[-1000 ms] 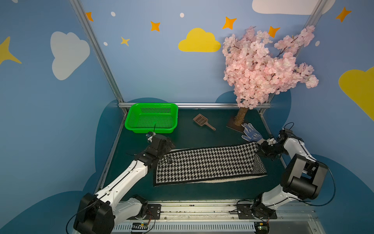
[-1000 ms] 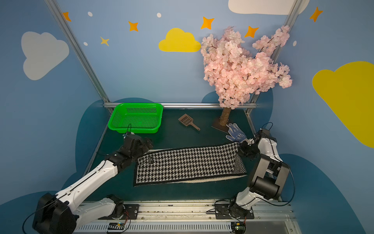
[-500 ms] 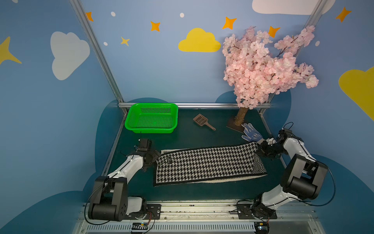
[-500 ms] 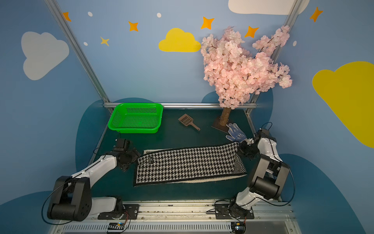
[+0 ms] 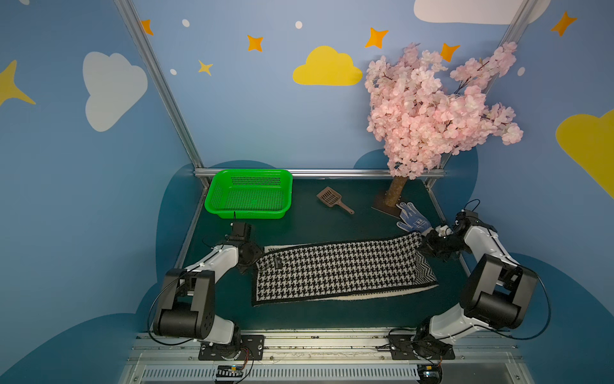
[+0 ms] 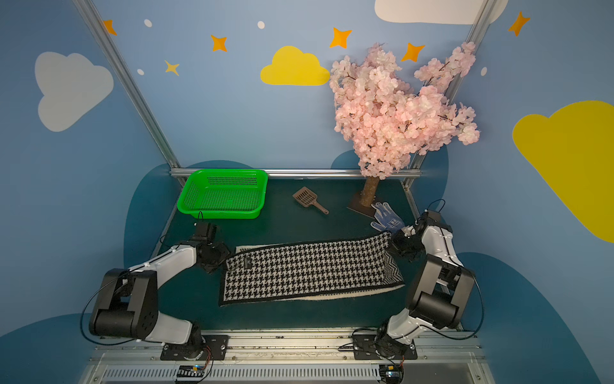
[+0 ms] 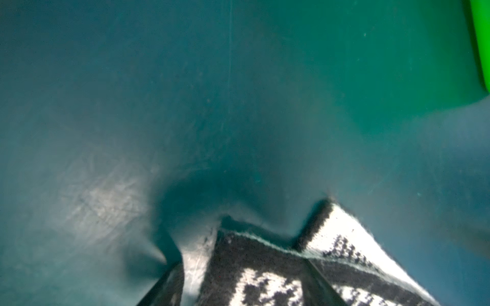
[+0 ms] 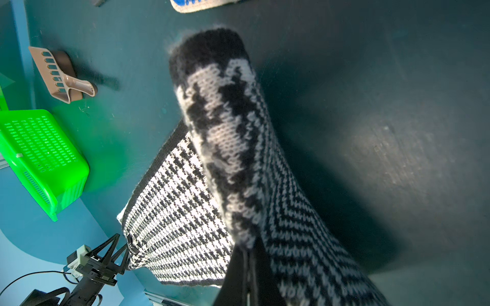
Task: Roll up the scarf and place it into the basket
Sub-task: Flatten out the scarf at the center of the board.
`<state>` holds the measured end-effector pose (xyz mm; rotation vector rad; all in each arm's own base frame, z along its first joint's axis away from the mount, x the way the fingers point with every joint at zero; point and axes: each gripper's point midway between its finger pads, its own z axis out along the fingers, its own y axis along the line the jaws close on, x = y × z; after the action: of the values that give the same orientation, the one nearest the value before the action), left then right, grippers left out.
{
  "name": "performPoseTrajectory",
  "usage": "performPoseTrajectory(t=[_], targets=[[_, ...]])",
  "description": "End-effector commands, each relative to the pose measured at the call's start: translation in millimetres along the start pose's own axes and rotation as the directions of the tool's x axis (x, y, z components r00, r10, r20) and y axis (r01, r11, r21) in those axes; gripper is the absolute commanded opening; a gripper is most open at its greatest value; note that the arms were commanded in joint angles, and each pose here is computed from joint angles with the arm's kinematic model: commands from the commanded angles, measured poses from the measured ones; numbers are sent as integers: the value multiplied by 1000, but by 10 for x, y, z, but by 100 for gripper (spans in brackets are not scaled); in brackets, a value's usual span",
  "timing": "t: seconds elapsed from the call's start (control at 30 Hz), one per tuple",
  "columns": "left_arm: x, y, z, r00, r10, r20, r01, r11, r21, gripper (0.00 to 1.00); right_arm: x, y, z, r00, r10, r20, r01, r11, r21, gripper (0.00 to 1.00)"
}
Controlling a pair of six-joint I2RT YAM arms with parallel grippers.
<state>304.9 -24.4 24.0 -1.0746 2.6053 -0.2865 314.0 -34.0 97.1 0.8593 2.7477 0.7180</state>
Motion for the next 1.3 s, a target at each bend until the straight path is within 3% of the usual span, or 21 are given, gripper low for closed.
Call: performPoseTrajectory(t=[0.0,0.5,0.73,1.03,1.17,1.27], targets=[[50,84,112,999,20,-41,-22,998,-51,60,39,70,-60,1000,-14,12,14,1000,-21,0],[-35,-21,201,996,51,-71,-55,996,-67,3,40,119,-112,1000,-20,21,21,999,-40,0],[-174,-148,9,997,72,-11,-72,997,-30,3,48,94,-79,1000,-21,14,22,999,-35,0],[-497,-470,-440,984,105,146,-117,990,75,3,44,72,-71,1000,-17,17,17,999,-30,0],[-570,-494,-414,979,117,167,-130,989,69,3,40,81,-83,1000,-15,17,15,999,-34,0],[-556,-449,-276,984,114,136,-120,992,39,12,49,81,-85,1000,-19,19,19,999,-35,0]])
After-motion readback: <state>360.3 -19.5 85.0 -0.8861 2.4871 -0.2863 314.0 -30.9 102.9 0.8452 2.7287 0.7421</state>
